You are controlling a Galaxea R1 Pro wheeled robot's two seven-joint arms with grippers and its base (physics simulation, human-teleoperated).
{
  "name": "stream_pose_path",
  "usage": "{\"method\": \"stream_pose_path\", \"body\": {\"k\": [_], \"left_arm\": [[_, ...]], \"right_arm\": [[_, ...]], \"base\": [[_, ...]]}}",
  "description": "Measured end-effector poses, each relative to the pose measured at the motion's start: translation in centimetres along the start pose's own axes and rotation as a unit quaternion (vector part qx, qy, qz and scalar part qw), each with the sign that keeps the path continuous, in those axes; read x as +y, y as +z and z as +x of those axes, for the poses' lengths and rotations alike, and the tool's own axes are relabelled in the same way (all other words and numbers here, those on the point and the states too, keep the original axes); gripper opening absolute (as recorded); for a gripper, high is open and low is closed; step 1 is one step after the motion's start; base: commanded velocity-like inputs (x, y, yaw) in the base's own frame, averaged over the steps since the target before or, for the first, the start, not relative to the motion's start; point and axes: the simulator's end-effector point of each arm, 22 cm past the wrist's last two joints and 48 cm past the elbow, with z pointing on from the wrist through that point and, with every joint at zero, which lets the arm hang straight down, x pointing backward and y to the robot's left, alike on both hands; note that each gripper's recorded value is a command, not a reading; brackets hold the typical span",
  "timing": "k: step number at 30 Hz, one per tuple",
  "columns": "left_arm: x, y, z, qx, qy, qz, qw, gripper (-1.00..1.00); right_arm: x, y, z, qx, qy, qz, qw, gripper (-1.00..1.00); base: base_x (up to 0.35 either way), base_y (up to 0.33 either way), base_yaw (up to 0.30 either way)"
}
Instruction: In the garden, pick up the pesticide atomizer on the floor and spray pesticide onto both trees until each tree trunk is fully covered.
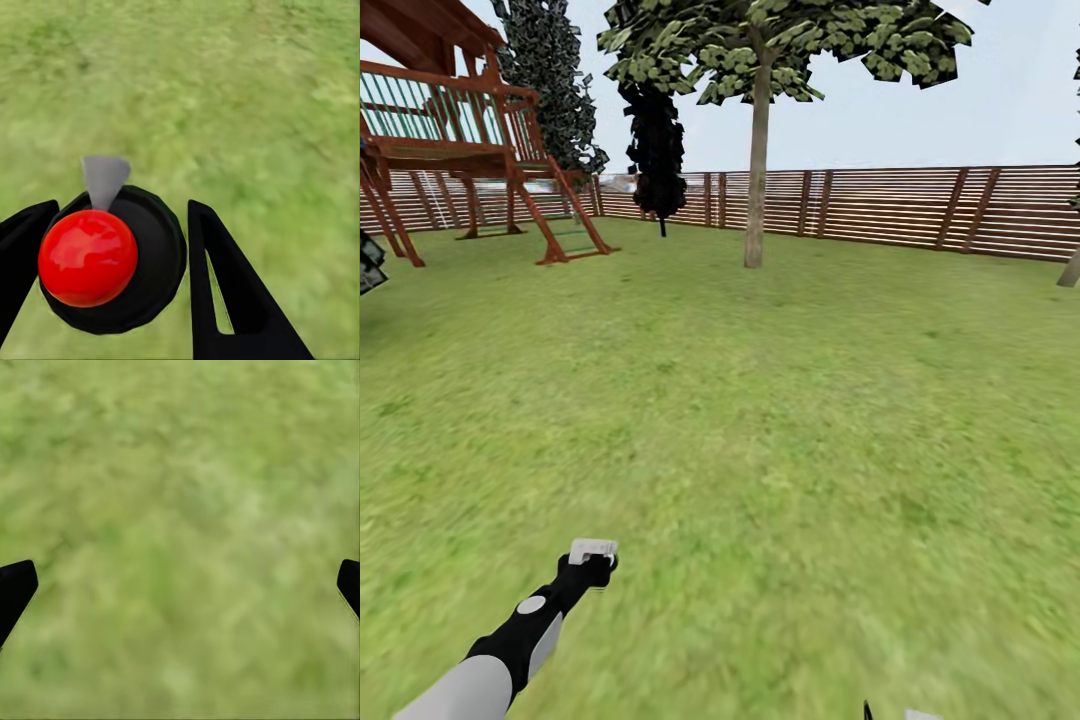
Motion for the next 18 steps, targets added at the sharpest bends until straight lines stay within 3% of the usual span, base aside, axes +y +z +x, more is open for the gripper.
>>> {"method": "stream_pose_path", "body": {"k": [18], "left_arm": [[0.24,-0.04,-0.08,-0.001,0.0,-0.001,1.0,-1.0]], "right_arm": [[0.0,0.0,0.0,0.0,0.0,0.0,1.0,1.0]], "base": [[0.332,-0.11,0.0]]}}
